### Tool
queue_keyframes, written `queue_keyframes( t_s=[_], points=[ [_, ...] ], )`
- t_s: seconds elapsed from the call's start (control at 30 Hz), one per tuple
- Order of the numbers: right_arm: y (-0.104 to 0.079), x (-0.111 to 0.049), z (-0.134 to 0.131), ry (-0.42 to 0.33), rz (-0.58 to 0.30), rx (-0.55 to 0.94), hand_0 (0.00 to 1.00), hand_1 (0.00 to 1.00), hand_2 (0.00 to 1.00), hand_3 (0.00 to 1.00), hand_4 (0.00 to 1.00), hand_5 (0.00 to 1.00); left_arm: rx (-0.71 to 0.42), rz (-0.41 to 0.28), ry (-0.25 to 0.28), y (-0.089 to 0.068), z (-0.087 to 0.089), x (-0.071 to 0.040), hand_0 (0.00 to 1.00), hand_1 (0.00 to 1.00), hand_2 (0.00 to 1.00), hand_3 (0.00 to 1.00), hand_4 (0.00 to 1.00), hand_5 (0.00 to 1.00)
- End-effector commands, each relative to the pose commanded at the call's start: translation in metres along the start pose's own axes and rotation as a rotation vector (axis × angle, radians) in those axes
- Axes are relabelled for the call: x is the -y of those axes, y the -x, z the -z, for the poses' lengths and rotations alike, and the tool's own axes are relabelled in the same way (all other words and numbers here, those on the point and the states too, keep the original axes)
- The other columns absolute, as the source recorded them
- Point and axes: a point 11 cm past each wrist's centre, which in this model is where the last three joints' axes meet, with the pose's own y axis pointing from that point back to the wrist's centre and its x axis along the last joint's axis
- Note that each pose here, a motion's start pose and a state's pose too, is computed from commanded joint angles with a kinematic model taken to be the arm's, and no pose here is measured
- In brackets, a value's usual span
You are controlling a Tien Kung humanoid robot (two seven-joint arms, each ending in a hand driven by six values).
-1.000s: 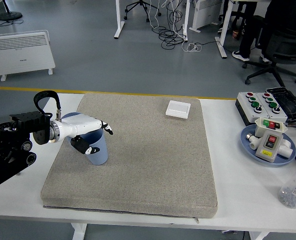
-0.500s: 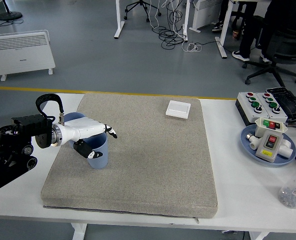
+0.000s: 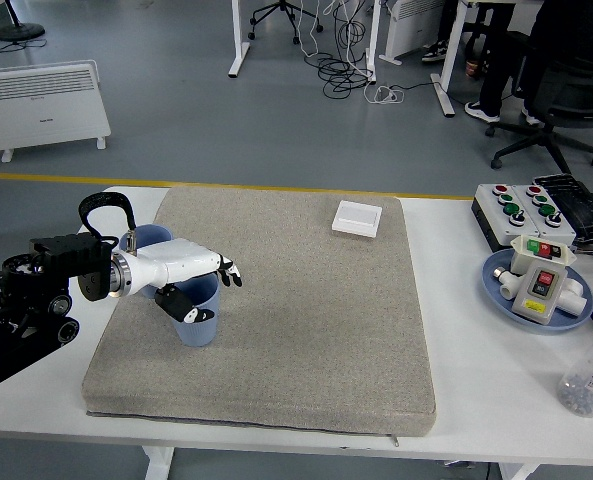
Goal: Push cup pick cup insert cup
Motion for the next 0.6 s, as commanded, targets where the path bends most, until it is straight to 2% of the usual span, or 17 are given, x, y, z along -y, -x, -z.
queue_keyframes(
  t_s=[0.1, 0.13, 0.6],
  points=[
    [0.0, 0.0, 0.0003, -0.001, 0.0, 0.0, 0.753, 0.624, 0.608, 0.587, 0.118, 0.605, 0.0, 0.0, 0.001, -0.0003, -0.0007, 0.0, 0.501, 0.607, 0.7, 0.723, 0.48, 0.002],
    [0.0, 0.0, 0.0004, -0.001, 0.0, 0.0, 0.753, 0.624, 0.607, 0.587, 0.118, 0.604, -0.001, 0.0, 0.001, -0.0003, -0.0008, 0.0001, 0.491, 0.595, 0.656, 0.708, 0.463, 0.002],
    [-0.0004, 0.0, 0.0002, -0.002, -0.003, 0.001, 0.752, 0.624, 0.604, 0.587, 0.12, 0.606, 0.006, -0.007, 0.013, -0.0044, -0.0065, -0.0001, 0.492, 0.59, 0.65, 0.696, 0.442, 0.002]
  ],
)
